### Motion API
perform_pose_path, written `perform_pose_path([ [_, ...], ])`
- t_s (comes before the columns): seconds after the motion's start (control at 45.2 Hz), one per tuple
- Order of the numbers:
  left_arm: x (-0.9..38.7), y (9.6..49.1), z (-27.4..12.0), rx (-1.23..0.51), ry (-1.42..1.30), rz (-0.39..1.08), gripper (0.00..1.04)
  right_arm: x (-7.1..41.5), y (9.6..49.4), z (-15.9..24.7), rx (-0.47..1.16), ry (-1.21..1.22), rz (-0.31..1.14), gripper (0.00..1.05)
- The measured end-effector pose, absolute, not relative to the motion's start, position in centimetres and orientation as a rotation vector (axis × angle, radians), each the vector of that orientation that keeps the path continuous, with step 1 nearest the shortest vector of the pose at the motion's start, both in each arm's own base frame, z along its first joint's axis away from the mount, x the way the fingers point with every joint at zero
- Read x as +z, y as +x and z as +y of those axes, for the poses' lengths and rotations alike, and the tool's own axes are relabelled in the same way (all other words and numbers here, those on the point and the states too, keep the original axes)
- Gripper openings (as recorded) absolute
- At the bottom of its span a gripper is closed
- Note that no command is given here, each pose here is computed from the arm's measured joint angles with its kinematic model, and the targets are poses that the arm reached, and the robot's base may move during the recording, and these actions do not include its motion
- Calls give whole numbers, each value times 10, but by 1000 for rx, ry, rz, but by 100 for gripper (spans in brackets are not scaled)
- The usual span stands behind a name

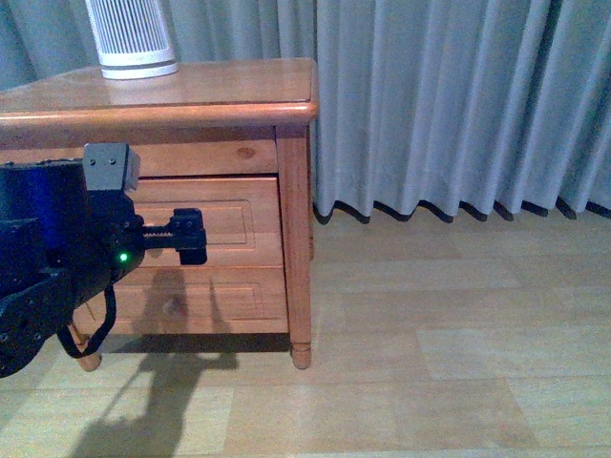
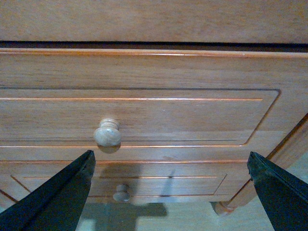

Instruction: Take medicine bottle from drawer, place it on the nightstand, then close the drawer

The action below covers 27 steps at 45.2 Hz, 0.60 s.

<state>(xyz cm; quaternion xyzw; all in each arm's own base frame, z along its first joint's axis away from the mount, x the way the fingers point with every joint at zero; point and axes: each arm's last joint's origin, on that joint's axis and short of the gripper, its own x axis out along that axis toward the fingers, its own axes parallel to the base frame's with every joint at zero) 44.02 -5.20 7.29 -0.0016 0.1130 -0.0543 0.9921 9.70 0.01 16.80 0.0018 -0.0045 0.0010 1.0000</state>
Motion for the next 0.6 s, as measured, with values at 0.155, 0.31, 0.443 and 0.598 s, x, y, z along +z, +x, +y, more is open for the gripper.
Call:
perform_pose_path([
  [0.155,61,453,-47,-96,-1,240,98,168,97,0,2,3,-9,98],
  [0.31,54,465,-39,-79,-5,241,98,168,97,0,2,4,-9,98],
  [0.443,46,483,-27,-54,-10,242,98,168,97,0,2,4,-9,98],
  [0.598,36,498,-15,-32,-16,245,98,168,97,0,2,3,-9,98],
])
